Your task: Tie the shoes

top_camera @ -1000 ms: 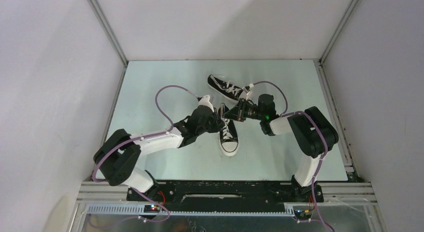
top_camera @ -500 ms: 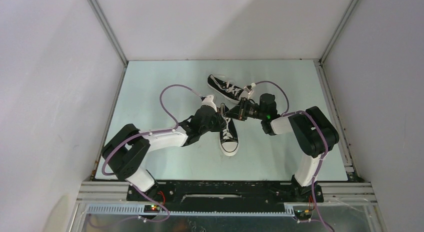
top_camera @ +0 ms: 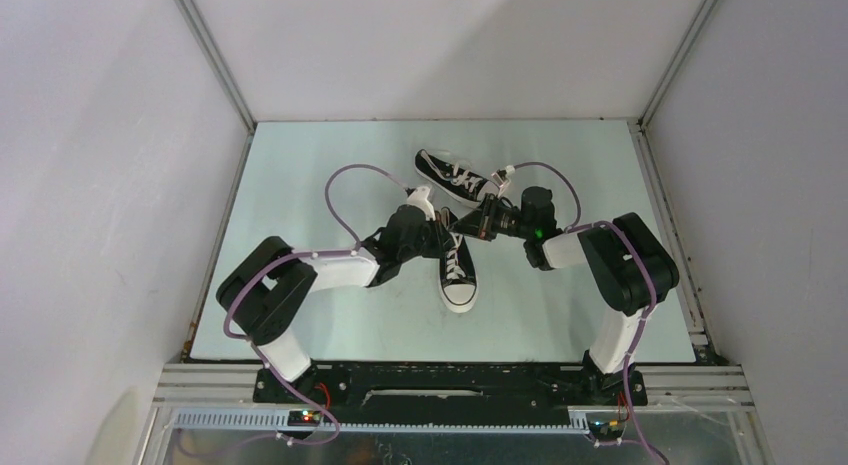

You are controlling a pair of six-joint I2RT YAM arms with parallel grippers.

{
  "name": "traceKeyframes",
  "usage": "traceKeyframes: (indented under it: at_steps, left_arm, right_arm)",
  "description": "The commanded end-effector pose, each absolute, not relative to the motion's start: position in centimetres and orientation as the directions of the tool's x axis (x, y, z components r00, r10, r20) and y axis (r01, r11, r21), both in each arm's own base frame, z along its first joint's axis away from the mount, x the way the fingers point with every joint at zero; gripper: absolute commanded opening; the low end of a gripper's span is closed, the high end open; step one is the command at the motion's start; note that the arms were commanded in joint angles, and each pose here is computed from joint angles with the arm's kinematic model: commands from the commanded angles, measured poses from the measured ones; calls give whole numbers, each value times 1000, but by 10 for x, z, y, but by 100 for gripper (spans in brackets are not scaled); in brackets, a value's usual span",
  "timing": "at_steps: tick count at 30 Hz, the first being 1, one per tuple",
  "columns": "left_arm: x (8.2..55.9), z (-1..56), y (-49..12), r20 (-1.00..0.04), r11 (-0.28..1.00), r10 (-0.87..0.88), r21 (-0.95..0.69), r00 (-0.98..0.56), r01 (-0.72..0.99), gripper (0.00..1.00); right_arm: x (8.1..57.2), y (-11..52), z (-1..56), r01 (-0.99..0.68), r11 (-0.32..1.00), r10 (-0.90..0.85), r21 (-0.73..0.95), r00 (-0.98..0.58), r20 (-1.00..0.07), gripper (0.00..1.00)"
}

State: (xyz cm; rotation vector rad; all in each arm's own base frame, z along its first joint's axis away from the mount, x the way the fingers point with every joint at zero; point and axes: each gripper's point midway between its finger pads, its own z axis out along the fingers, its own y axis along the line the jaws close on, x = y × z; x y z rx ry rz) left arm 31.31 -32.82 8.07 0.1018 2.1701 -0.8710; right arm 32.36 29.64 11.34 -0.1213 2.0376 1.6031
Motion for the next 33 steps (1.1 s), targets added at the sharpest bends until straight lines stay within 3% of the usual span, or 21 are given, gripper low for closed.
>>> traceKeyframes:
  at_steps: [1, 8, 23, 33]
  left_arm:
    - [338, 104, -330, -768, 762, -218, -520, -602, 387, 0]
    - [355, 101, -324, -821, 818, -177, -430, -542, 384, 0]
    - [359, 101, -338, -832, 743, -288, -507, -475, 437, 0]
    - [329, 87, -358, -767, 654, -224, -576, -601, 491, 0]
  right_arm:
    - [322, 304, 134, -437, 239, 242, 867, -838, -489, 0]
    - [317, 307, 136, -349, 208, 253, 914, -883, -395, 0]
    - [320, 301, 141, -224, 190, 332, 956, -902, -278, 0]
    - [330, 290, 123, -171, 332, 348, 928, -892, -289, 0]
